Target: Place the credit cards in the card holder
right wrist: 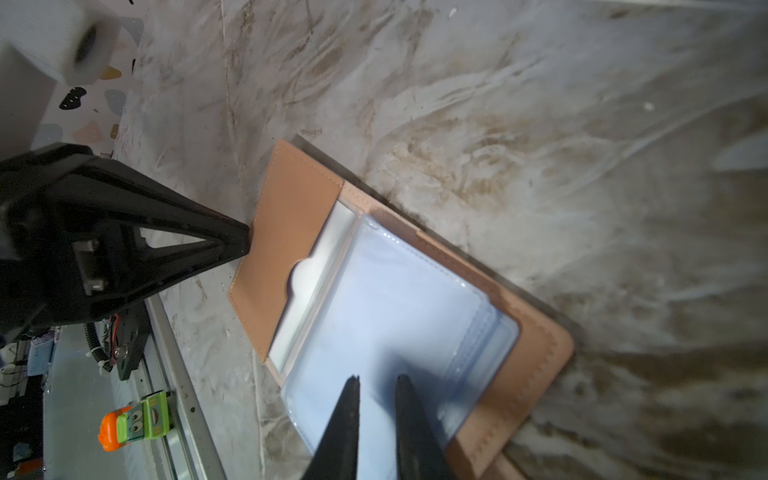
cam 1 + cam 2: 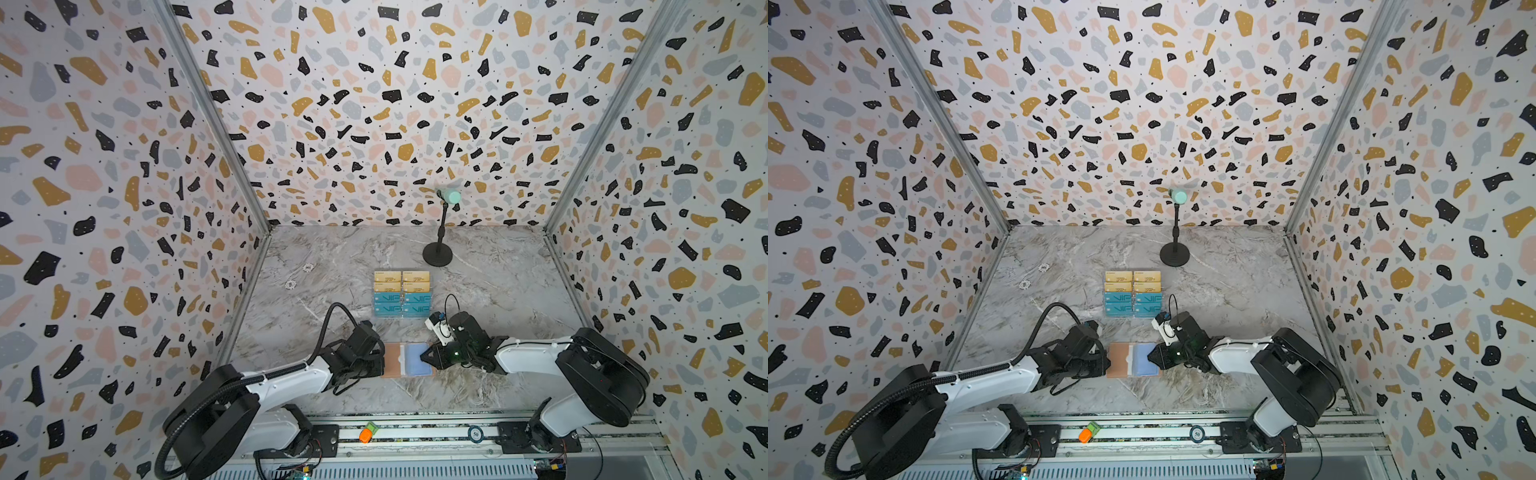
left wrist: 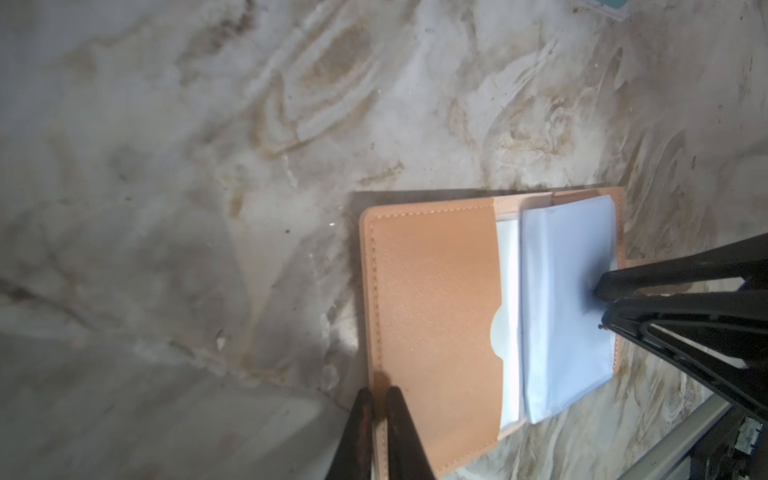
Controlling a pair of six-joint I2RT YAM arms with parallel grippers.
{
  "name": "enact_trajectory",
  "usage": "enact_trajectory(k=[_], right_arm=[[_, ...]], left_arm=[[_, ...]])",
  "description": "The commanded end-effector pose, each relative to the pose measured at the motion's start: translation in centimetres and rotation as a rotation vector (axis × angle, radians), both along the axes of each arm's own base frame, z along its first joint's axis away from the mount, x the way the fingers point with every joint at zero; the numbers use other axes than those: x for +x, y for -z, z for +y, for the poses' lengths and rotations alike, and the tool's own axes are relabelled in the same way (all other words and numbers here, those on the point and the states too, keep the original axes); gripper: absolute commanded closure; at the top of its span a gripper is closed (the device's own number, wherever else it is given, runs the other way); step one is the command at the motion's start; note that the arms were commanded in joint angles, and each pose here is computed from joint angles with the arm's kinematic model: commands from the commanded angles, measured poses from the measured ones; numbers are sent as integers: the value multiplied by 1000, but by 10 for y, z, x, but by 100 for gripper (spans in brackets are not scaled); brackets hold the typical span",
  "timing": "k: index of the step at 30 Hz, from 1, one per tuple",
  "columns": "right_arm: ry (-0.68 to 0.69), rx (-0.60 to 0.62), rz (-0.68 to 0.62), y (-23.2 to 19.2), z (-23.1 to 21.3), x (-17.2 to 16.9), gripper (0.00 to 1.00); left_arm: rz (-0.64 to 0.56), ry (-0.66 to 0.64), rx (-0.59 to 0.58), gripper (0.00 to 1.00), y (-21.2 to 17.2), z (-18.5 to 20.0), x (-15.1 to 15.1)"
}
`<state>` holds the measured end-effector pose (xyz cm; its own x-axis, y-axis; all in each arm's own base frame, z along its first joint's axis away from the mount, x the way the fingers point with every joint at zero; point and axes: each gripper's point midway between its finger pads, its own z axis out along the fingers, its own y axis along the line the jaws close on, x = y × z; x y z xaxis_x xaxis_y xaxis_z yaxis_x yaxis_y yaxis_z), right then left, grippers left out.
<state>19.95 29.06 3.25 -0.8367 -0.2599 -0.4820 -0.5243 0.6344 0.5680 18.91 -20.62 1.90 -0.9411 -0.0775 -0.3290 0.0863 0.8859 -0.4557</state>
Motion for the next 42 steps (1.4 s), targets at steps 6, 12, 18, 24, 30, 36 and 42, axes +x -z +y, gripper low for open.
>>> enact_trajectory(k=[6, 12, 18, 24, 30, 36, 42], right_arm=[[14, -58, -17, -8, -8, -2, 80], [26, -59, -26, -15, -11, -2, 80], [37, -87, -15, -4, -14, -2, 82], [48, -97, -15, -1, -15, -1, 82], [56, -109, -10, 3, -17, -3, 82], [55, -116, -3, 7, -17, -3, 82], [58, -126, 5, 10, -17, -3, 82]], left_arm=[[-56, -16, -6, 87, -34, 1, 7], [-74, 39, -80, 85, -68, -23, 14], [-90, 107, -235, 82, -80, -64, 22], [-110, 123, -277, 61, -71, -80, 29], [-147, 142, -236, 53, -62, -77, 31], [-69, 191, -311, 63, -41, -95, 21], [-46, 204, -308, 67, -29, -97, 18]])
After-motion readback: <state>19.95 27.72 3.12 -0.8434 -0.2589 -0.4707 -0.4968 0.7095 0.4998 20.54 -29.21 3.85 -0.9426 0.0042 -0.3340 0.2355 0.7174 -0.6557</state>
